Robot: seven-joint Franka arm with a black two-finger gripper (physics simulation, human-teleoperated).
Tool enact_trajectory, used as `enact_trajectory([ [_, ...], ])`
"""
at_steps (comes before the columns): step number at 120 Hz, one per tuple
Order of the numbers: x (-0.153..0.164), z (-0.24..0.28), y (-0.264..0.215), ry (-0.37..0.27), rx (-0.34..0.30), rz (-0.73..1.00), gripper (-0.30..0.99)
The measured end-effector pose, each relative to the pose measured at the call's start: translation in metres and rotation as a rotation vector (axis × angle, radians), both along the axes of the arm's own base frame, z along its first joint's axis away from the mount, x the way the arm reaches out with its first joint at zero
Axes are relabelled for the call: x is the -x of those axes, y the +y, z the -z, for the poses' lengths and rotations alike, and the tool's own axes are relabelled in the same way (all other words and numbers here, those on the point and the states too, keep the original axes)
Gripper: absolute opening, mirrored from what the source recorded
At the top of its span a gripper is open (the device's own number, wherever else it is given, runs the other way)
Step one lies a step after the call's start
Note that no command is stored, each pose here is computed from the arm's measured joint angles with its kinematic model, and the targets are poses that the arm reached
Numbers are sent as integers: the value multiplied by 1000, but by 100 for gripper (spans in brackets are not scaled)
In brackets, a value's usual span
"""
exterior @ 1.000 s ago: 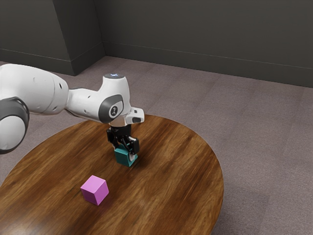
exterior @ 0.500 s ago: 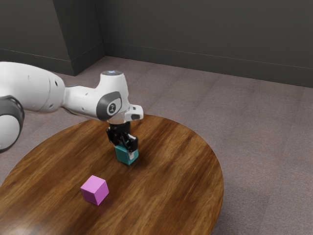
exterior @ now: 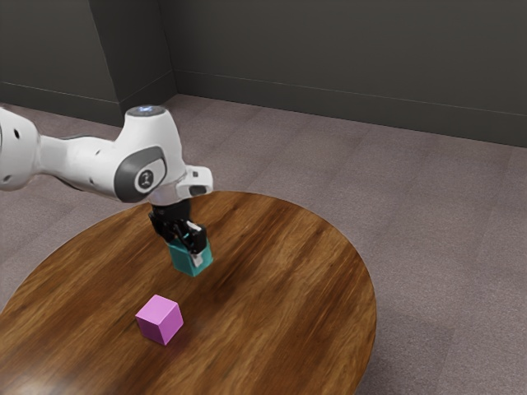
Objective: Pick up the blue block with one arm, and put the blue block on the pink block with one arm
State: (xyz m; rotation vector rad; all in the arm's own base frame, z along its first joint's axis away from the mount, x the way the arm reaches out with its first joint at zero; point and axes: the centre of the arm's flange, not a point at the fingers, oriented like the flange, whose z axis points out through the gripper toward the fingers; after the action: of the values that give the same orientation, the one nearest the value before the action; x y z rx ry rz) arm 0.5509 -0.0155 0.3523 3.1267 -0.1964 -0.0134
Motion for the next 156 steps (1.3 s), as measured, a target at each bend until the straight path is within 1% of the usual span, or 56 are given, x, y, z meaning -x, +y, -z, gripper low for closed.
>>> enact_trajectory([
  [16, 31, -7, 2, -10, -16, -6, 31],
  [62, 113, -34, 5, -70, -52, -32, 30],
  [84, 148, -31, 3, -71, -62, -43, 30],
  [111, 154, -28, 2, -70, -73, -61, 30],
  [133, 149, -7, 1, -32, -82, -74, 30],
  [156, 144, -6, 0, -46, -82, -87, 31],
])
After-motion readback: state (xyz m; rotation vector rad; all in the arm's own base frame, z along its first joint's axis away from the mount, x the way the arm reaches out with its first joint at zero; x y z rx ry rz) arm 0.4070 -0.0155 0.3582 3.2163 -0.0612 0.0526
